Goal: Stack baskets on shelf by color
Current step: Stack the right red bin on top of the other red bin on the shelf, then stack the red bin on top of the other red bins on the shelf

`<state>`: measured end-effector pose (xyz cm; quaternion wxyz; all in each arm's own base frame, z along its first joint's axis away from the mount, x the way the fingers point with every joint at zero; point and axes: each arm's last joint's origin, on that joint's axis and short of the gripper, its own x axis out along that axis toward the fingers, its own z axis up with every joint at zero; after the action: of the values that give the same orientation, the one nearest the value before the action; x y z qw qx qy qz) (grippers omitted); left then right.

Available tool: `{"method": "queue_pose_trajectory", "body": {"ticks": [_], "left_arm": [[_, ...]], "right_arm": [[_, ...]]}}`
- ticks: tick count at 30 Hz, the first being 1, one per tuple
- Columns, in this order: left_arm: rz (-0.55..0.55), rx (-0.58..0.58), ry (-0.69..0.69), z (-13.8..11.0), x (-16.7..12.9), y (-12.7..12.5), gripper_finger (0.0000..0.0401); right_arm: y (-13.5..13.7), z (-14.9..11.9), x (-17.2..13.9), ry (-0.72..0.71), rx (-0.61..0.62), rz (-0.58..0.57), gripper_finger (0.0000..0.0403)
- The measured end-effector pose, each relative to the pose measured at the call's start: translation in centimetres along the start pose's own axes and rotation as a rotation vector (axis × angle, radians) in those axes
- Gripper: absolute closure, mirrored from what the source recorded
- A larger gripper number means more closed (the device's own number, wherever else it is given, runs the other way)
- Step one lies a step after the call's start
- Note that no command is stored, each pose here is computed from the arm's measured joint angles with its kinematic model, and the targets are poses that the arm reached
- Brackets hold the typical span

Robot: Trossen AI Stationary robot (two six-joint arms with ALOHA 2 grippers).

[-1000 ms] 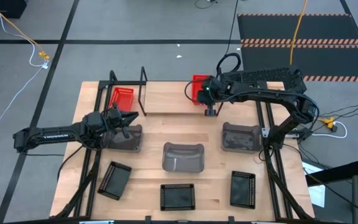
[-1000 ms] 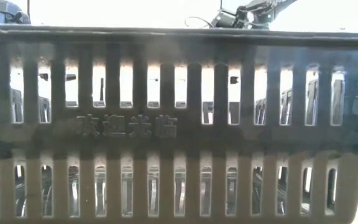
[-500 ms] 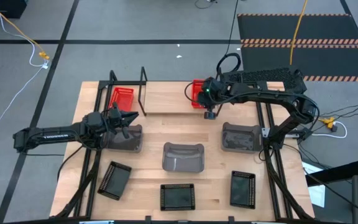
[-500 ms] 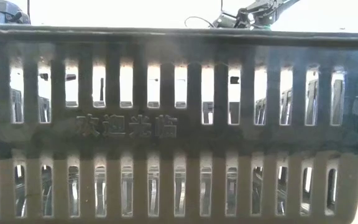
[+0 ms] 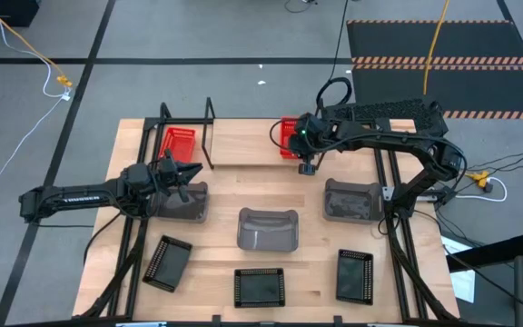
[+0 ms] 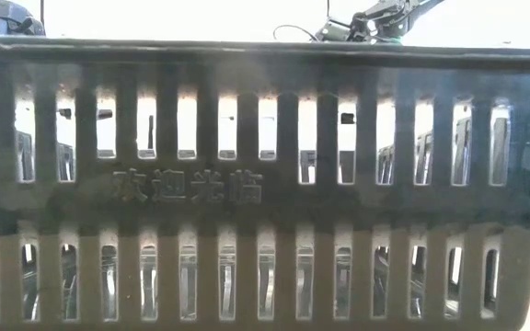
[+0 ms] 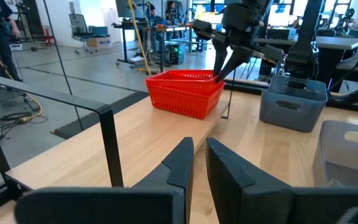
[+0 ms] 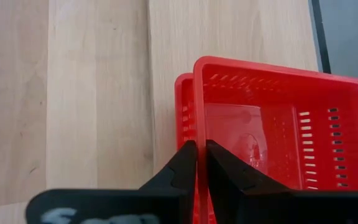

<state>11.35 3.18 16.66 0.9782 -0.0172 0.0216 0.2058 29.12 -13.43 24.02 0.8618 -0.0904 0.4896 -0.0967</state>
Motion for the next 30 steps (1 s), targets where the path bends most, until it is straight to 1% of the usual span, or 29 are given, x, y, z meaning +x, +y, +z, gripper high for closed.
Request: {"method": "queue_pose_trajectory", "body": {"ticks": [2,4,6,10,12,14,17,18,23,26,30], "left_arm": [[0.000,0.000,0.000,0.0,0.0,0.0,0.0354],[0.000,0.000,0.000,0.0,0.0,0.0,0.0354],[0.000,0.000,0.000,0.0,0.0,0.0,0.0354],[0.000,0.001,0.000,0.0,0.0,0.0,0.0354],[0.000,0.002,0.000,0.0,0.0,0.0,0.0354],[0.000,0.002,0.000,0.0,0.0,0.0,0.0354],[0.000,0.003,0.000,0.0,0.0,0.0,0.0354],[0.000,0.003,0.000,0.0,0.0,0.0,0.0354],[0.000,0.052,-0.002,0.0,0.0,0.0,0.0354],[0.001,0.079,-0.007,0.1,0.0,0.0,0.0354],[0.000,0.091,0.019,-0.2,0.0,0.0,0.0354]], "right_arm": [[0.0,0.0,0.0,0.000,0.000,0.001,0.0366],[0.0,0.0,0.0,0.003,0.000,0.003,0.0349],[0.0,0.0,0.0,0.000,0.001,0.011,0.0321],[0.0,0.1,0.0,-0.014,0.025,0.021,0.0254],[0.0,0.2,-0.1,-0.023,0.048,0.007,0.0225],[-0.1,0.4,-0.2,-0.040,0.074,-0.022,0.0207],[0.2,1.1,-0.8,-0.103,0.086,-0.041,0.0197],[0.3,1.6,-1.2,-0.141,0.085,-0.064,0.0196],[0.9,4.4,-3.3,-0.407,0.082,-0.174,0.0195],[1.2,5.6,-3.9,-0.523,0.079,-0.187,0.0195],[2.3,6.6,-3.6,-0.610,0.104,-0.120,0.0195]]}}
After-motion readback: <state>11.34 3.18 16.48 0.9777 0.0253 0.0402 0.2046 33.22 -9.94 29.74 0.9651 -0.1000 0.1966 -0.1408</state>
